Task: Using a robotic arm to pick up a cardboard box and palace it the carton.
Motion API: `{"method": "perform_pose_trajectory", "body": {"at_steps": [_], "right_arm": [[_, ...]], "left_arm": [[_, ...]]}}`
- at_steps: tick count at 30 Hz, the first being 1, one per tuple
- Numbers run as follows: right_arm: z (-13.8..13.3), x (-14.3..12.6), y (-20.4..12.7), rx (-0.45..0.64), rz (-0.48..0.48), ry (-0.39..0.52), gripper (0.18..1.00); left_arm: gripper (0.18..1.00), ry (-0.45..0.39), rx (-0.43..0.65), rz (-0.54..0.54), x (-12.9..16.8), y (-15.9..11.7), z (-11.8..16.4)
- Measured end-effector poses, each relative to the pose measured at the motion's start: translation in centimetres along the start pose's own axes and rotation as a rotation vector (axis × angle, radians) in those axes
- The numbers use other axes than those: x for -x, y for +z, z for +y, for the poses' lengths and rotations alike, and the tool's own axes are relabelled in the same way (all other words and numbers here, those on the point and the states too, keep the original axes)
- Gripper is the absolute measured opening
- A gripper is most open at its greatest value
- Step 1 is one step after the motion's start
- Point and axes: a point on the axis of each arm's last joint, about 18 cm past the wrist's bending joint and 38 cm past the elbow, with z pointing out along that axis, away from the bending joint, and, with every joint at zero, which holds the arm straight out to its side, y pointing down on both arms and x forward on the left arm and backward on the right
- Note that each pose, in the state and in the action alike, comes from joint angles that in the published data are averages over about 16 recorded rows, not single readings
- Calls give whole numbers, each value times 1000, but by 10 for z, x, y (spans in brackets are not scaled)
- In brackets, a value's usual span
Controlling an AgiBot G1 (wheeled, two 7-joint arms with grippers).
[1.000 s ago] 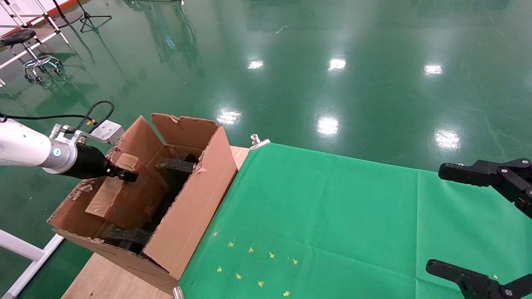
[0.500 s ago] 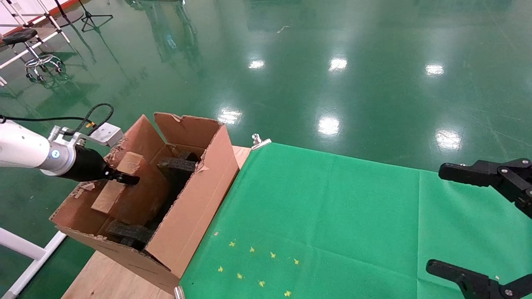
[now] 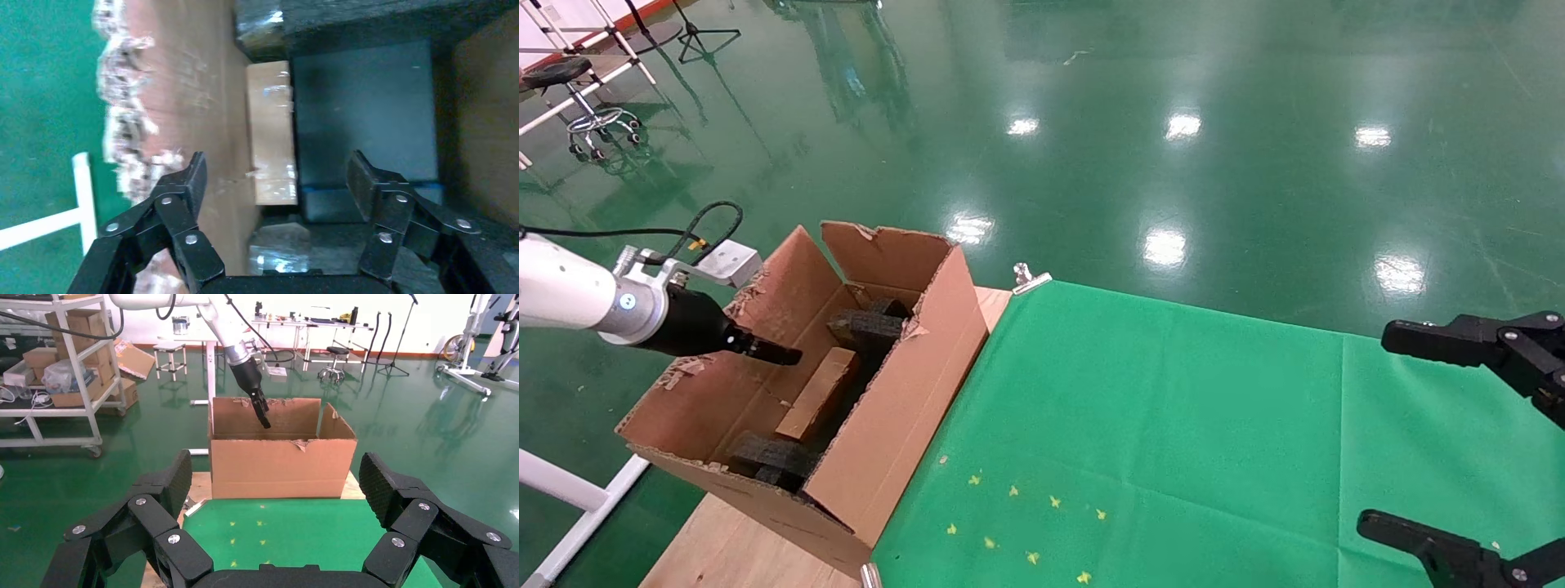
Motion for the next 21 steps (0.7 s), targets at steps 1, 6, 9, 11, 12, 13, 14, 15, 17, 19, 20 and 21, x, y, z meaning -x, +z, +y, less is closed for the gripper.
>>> {"method": "perform_pose_trajectory", "body": {"at_steps": [1, 6, 9, 11, 12, 13, 14, 15, 17, 19, 20, 21], "right_arm": [[0, 0, 0, 0, 0, 0, 1001], [0, 0, 0, 0, 0, 0, 1001], [0, 0, 0, 0, 0, 0, 1001], [0, 0, 0, 0, 0, 0, 1001], [0, 0, 0, 0, 0, 0, 1001], [0, 0, 0, 0, 1, 0, 1001], [0, 0, 0, 0, 1, 0, 1001], [0, 0, 0, 0, 1, 0, 1001], [0, 0, 0, 0, 1, 0, 1001], [0, 0, 0, 0, 1, 0, 1001], [0, 0, 0, 0, 1, 0, 1001], [0, 0, 0, 0, 1, 0, 1001]], "left_arm": [[772, 0, -13, 13, -2, -3, -4], [860, 6, -79, 78, -12, -19, -24], [907, 13, -114, 114, -17, -28, -34], [931, 16, -130, 133, -20, -33, -39], [939, 17, -136, 139, -21, -35, -40], [947, 18, -140, 144, -23, -36, -41], [956, 19, -143, 149, -23, -37, -42], [965, 20, -146, 152, -24, -37, -43], [977, 24, -151, 160, -26, -38, -44], [985, 30, -158, 171, -29, -38, -45], [989, 34, -161, 178, -31, -37, -46], [993, 39, -165, 185, -33, -37, -46]]}}
